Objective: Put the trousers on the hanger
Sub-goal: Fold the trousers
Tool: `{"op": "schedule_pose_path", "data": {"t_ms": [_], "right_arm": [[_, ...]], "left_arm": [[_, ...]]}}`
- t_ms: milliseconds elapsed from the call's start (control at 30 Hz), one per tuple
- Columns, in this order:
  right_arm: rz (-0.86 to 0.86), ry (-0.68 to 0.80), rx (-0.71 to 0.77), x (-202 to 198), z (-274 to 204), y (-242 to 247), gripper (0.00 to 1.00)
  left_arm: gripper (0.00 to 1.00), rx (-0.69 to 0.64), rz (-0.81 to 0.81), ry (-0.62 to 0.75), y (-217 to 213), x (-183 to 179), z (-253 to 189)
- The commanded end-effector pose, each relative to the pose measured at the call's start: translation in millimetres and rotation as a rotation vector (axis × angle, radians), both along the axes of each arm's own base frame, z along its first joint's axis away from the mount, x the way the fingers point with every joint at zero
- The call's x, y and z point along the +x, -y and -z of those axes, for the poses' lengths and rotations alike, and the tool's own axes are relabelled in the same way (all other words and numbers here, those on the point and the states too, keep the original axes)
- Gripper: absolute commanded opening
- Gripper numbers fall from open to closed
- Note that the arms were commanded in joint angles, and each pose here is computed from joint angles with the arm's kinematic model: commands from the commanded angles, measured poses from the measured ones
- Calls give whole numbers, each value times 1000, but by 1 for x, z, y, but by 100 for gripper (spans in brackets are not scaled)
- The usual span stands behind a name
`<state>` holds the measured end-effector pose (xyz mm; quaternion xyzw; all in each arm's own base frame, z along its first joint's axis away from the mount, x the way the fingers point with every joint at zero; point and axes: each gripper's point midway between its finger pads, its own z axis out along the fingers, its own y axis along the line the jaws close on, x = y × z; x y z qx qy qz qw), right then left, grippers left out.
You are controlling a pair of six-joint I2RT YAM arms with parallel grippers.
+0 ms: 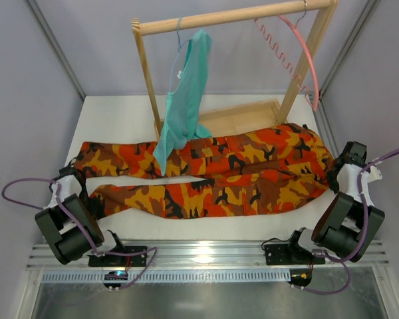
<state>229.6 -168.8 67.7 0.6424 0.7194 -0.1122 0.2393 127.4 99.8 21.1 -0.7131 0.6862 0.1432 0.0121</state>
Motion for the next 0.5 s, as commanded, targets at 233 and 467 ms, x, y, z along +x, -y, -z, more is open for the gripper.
{"op": "schedule_pose_path", "data": {"t_ms": [233, 467], "right_arm": [[9, 22, -35, 8, -13, 10, 4], [27, 30, -61, 6, -24, 13, 4]], "left_arm": [[51, 116, -38, 175, -14, 19, 10], [46, 79, -32, 191, -5, 18, 36]]}}
